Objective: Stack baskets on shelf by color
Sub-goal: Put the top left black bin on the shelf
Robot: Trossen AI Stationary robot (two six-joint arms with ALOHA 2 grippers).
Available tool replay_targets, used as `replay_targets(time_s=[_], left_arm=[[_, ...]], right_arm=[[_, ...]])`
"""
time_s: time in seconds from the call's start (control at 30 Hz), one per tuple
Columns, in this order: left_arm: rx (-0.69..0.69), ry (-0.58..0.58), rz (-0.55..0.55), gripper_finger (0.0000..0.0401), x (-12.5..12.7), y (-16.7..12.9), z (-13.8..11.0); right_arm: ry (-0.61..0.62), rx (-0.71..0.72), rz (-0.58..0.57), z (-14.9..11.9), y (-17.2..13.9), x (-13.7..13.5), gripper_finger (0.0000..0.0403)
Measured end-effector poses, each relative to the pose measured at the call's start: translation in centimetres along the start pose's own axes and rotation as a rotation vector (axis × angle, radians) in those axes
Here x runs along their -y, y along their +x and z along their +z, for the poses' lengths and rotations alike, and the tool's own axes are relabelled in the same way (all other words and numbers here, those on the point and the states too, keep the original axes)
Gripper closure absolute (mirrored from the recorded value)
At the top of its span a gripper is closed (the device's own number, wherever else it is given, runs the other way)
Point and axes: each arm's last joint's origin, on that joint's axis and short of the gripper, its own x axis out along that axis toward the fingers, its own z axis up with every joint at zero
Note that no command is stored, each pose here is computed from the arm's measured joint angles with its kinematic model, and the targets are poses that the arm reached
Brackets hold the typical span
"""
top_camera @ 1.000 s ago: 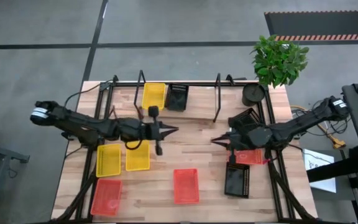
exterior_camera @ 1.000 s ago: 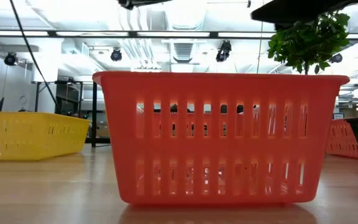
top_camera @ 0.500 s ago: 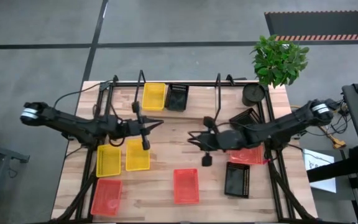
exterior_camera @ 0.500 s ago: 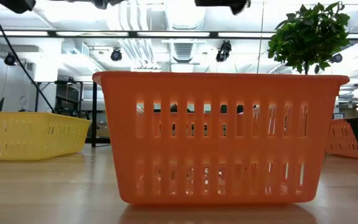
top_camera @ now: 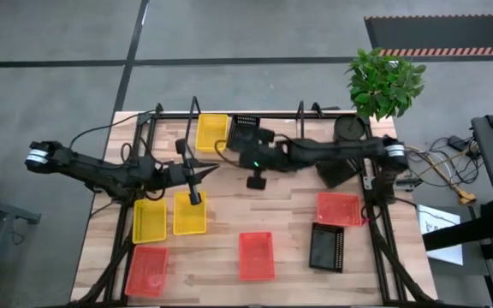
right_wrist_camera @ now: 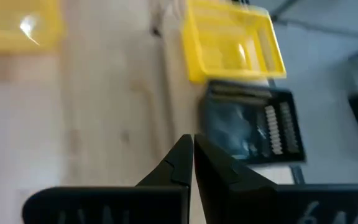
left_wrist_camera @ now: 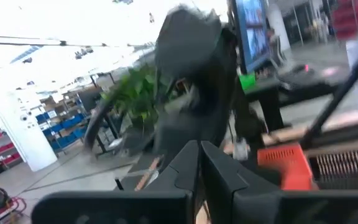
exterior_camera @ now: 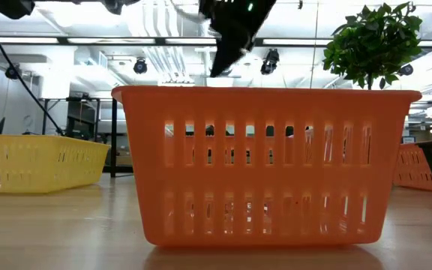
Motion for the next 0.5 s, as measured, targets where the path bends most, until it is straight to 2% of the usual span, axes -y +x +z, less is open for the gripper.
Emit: replay_targets(time_s=[0.17,0.37,0.5], left_arm=[[0.042,-0.065,0.014,0.04,-0.4,-0.3,0.6],[0.049,-0.091,0.016,0.04,-0.6,-0.9,0.5],[0.056,-0.093,0.018,0.04,-0.7,-1.2,0.5]], right_arm=[[-0.035,-0.13,-0.023,-0.2,4.0,3.2,0.0394],[-0.004,-0.174,0.134,-1.6,7.8,6.2,0.0394],[0.007,-0.202,0.172,-2.5,9.2,7.1,0.0394]])
